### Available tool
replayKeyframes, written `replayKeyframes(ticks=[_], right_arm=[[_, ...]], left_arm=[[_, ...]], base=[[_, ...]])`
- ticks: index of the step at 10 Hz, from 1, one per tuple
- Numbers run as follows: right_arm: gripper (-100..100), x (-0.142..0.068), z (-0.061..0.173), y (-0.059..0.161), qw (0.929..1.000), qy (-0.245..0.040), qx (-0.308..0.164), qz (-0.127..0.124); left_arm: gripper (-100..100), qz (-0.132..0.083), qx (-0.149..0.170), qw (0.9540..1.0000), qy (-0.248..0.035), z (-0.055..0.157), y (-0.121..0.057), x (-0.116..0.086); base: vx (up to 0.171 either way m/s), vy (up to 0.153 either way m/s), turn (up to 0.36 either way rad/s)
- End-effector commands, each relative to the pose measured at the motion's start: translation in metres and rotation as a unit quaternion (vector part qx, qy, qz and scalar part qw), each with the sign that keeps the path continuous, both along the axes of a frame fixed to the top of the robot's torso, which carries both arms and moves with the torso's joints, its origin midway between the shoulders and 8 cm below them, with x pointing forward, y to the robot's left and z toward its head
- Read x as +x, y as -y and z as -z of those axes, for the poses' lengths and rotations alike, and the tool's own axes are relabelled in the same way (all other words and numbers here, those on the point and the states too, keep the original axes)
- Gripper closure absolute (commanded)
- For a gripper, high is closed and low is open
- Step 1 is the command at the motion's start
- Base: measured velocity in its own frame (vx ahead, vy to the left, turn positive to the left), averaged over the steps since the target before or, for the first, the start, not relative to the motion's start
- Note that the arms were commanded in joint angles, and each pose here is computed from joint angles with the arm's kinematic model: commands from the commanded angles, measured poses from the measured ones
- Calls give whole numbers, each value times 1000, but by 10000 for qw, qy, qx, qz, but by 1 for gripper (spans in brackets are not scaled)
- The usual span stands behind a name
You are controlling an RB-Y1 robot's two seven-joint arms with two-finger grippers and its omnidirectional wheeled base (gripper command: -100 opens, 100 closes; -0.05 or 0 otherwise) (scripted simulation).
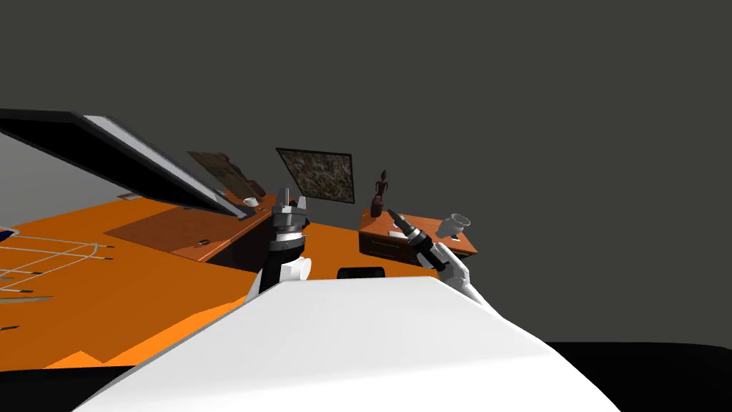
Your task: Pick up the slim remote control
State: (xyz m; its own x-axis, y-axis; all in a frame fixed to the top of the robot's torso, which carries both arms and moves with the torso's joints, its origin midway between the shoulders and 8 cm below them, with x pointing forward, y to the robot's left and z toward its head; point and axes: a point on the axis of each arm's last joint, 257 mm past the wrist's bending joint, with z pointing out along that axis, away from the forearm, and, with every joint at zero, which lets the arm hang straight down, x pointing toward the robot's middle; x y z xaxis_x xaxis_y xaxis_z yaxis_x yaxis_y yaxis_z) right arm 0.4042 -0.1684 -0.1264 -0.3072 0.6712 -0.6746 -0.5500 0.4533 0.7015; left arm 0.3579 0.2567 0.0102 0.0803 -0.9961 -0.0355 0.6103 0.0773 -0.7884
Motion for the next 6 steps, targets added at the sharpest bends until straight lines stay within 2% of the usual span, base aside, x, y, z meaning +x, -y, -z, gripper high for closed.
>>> replayKeyframes(ticks=[1, 2, 3, 4, 5, 6], right_arm=[[-100, 0, 14, 2, 9997, -103, -210, -70], [-100, 0, 36, 3, 9980, -300, -513, -192], [-100, -1, 37, 3, 9978, -293, -560, -197], [-100, -2, 60, 6, 9946, -507, -851, -303], [-100, -2, 62, 6, 9941, -498, -916, -310], [-100, -4, 86, 12, 9891, -729, -1214, -403]], left_arm=[[0, 0, 0, 10000, 0, 0, 0, 0], [0, -1, 0, 10000, -1, 0, 0, 0], [0, 0, 0, 10000, 0, 0, 0, 0], [0, -1, 0, 10000, -1, 0, 0, 0], [0, -1, 0, 10000, -1, 0, 0, 0], [0, -1, 1, 10000, -1, 0, 0, 0]], base=[[-28, -20, 155], [-30, -11, 328], [-23, -18, 190], [-27, -15, 328], [-25, -24, 234], [-26, -24, 368]])
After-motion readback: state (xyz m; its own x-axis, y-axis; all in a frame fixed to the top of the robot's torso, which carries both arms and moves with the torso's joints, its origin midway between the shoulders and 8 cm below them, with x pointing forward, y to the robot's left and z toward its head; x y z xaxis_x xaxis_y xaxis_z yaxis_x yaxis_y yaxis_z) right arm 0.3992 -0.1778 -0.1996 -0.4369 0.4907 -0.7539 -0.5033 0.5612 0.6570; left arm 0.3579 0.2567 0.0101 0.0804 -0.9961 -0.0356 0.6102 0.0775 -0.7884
